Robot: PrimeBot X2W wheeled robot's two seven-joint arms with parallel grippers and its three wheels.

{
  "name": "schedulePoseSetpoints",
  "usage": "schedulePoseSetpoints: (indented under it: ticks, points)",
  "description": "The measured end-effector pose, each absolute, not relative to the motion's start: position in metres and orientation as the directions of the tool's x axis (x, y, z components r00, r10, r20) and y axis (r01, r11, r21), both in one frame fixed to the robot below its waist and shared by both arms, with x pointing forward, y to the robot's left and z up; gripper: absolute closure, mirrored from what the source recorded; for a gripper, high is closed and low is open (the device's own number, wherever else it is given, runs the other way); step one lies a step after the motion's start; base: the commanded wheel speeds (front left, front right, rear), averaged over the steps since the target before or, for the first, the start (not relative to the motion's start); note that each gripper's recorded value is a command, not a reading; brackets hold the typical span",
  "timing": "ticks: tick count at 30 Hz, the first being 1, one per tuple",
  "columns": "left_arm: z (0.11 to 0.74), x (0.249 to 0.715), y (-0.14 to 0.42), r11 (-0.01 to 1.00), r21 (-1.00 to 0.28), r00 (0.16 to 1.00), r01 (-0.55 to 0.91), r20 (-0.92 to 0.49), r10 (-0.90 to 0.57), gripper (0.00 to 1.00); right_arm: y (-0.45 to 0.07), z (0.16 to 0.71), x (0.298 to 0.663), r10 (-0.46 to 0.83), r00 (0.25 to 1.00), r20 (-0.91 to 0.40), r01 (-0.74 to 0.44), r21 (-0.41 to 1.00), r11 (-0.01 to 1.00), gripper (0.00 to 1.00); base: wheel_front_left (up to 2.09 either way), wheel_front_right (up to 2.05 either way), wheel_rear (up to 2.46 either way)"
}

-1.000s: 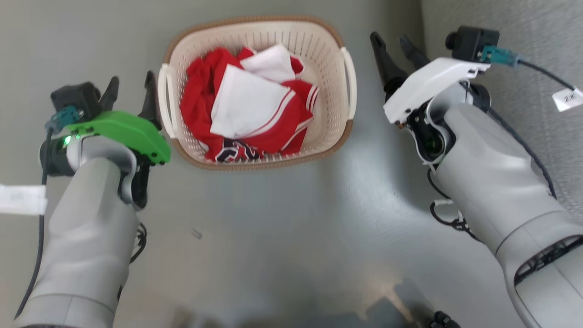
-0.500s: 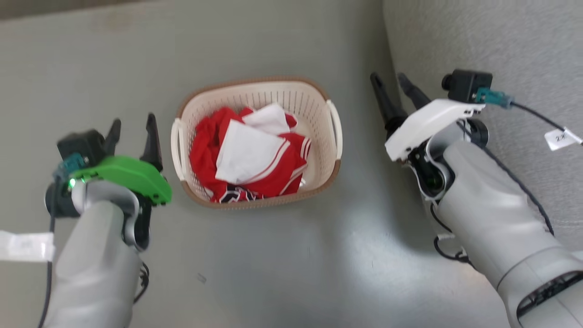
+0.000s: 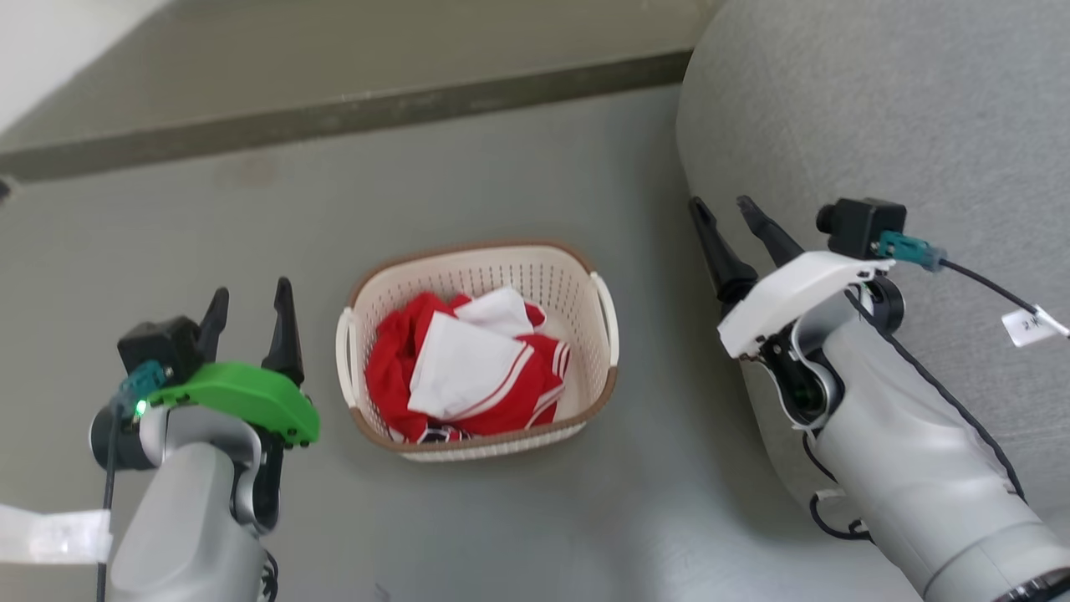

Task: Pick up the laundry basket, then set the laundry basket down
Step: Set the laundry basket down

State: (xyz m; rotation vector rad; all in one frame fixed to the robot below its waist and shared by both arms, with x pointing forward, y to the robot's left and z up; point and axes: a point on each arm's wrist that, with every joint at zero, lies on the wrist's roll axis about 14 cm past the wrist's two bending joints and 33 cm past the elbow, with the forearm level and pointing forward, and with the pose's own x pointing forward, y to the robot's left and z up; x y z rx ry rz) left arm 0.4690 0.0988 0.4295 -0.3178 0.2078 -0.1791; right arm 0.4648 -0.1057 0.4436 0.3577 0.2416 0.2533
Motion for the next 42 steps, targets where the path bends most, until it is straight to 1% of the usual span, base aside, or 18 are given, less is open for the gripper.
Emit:
schedulePoseSetpoints:
  ticks: [7, 16, 26, 31, 42]
  points:
    - [0.458, 0.454, 0.102, 0.938, -0.307, 0.975, 0.161, -0.099, -0.200, 0.00, -0.117, 0.479, 0.452, 0.265, 0.960, -0.087, -0.225, 0.319, 0.921, 0.00, 0.00, 0.00, 0.00]
    - [0.485, 0.440, 0.108, 0.943, -0.290, 0.984, 0.163, -0.018, -0.176, 0.00, -0.116, 0.506, 0.437, 0.251, 0.968, 0.004, -0.242, 0.285, 0.928, 0.00, 0.00, 0.00, 0.00]
    - [0.491, 0.426, 0.116, 0.953, -0.265, 0.989, 0.146, 0.005, -0.150, 0.00, -0.119, 0.499, 0.414, 0.233, 0.972, 0.003, -0.226, 0.256, 0.940, 0.00, 0.00, 0.00, 0.00]
    - [0.494, 0.417, 0.116, 0.950, -0.280, 0.990, 0.141, 0.021, -0.141, 0.00, -0.120, 0.496, 0.402, 0.216, 0.976, 0.006, -0.209, 0.266, 0.941, 0.00, 0.00, 0.00, 0.00]
    - [0.492, 0.407, 0.118, 0.948, -0.286, 0.990, 0.139, 0.020, -0.139, 0.00, -0.123, 0.493, 0.393, 0.190, 0.982, 0.006, -0.184, 0.263, 0.947, 0.00, 0.00, 0.00, 0.00]
